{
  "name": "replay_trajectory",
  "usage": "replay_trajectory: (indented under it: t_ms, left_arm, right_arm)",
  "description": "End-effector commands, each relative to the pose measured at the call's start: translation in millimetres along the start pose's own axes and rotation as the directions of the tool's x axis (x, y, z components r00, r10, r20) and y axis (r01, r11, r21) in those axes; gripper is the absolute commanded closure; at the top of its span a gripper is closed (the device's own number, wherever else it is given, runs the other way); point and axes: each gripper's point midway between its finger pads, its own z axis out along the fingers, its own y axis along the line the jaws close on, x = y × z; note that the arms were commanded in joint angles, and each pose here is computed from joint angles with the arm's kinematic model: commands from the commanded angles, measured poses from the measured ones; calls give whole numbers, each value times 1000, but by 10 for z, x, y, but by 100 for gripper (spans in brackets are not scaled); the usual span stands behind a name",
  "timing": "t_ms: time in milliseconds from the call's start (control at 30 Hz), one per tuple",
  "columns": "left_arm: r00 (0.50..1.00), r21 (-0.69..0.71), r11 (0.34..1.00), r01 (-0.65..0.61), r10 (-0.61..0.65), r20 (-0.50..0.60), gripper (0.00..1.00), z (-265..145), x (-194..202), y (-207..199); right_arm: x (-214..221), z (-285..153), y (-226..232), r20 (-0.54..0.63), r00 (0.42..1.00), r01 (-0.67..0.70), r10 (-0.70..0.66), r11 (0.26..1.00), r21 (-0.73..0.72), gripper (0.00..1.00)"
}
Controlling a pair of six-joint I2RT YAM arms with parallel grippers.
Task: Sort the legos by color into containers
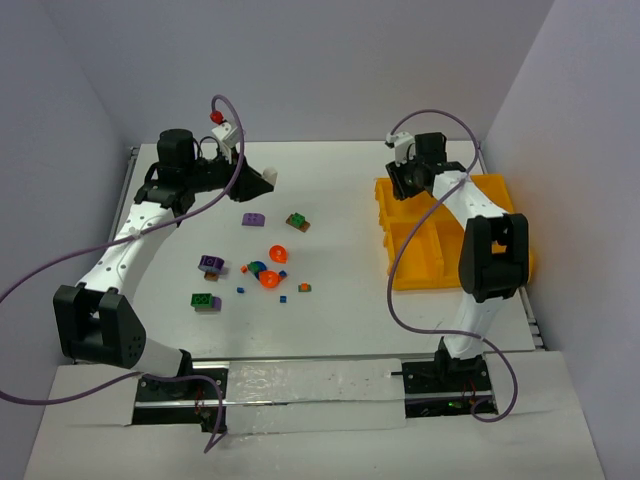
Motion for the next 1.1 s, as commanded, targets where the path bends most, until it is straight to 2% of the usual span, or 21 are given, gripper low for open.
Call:
replay_trajectory:
  t_ms: [0,100,200,233,267,300,400,467,567,600,633,667,733,800,867,1067]
  left_arm:
    - [999,0,999,-46,46,27,99,-34,-191,-62]
    - [999,0,999,-46,46,28,99,-35,-188,-65]
    - [998,3,998,-56,56,27,99,-40,-174,-70]
    - [996,4,996,-84,84,25,98,-43,-159,-65]
    - [995,9,996,-94,94,24,98,-48,-133,-76]
    - [994,8,994,-107,106,29,98,-56,-151,-88]
    - [990,-1,990,-143,143,18,98,-57,-85,-96]
    - [978,-12,978,-207,207,12,99,-47,-68,-151]
    - [944,-106,938,-329,330,-8,99,0,21,-136]
    - [931,-135,921,-365,365,-24,99,12,66,-136]
    - [926,-143,915,-377,377,-26,99,17,71,-138]
    - [890,-195,870,-452,454,-38,99,40,99,-150]
    - [846,-235,821,-521,533,-15,99,50,40,-221]
    - [810,-301,770,-563,586,-16,99,45,-9,-197]
    - [798,-338,747,-572,602,-21,99,56,-24,-167]
    - [796,-316,756,-573,605,6,99,150,-81,-229]
  right_arm:
    - [-297,-27,-155,71,997,-1,-2,999,38,64]
    - [-345,-61,-180,71,997,-9,6,999,45,50]
    - [-418,-178,-194,80,997,-20,16,999,49,44]
    - [-482,-270,-182,97,995,-26,21,998,49,40]
    - [-553,-383,-161,115,993,-39,33,998,43,32]
    - [-609,-452,-145,132,991,-44,39,998,36,29]
    - [-844,-694,-77,187,980,-74,73,997,-4,28]
    - [-1070,-909,149,248,957,-117,147,984,-131,28]
    - [-1480,-1346,639,314,897,-176,310,904,-391,23]
    - [-1551,-1433,816,293,883,-197,366,856,-477,23]
    - [-1579,-1453,858,289,880,-200,377,846,-495,23]
    - [-1668,-1554,1156,228,865,-231,447,759,-609,23]
    - [-1729,-1614,1417,162,855,-260,494,677,-689,23]
    - [-1720,-1665,1699,104,865,-254,491,607,-753,23]
    - [-1679,-1661,1913,65,885,-242,461,575,-781,22]
    - [-1629,-1648,2366,30,925,-189,378,529,-827,16]
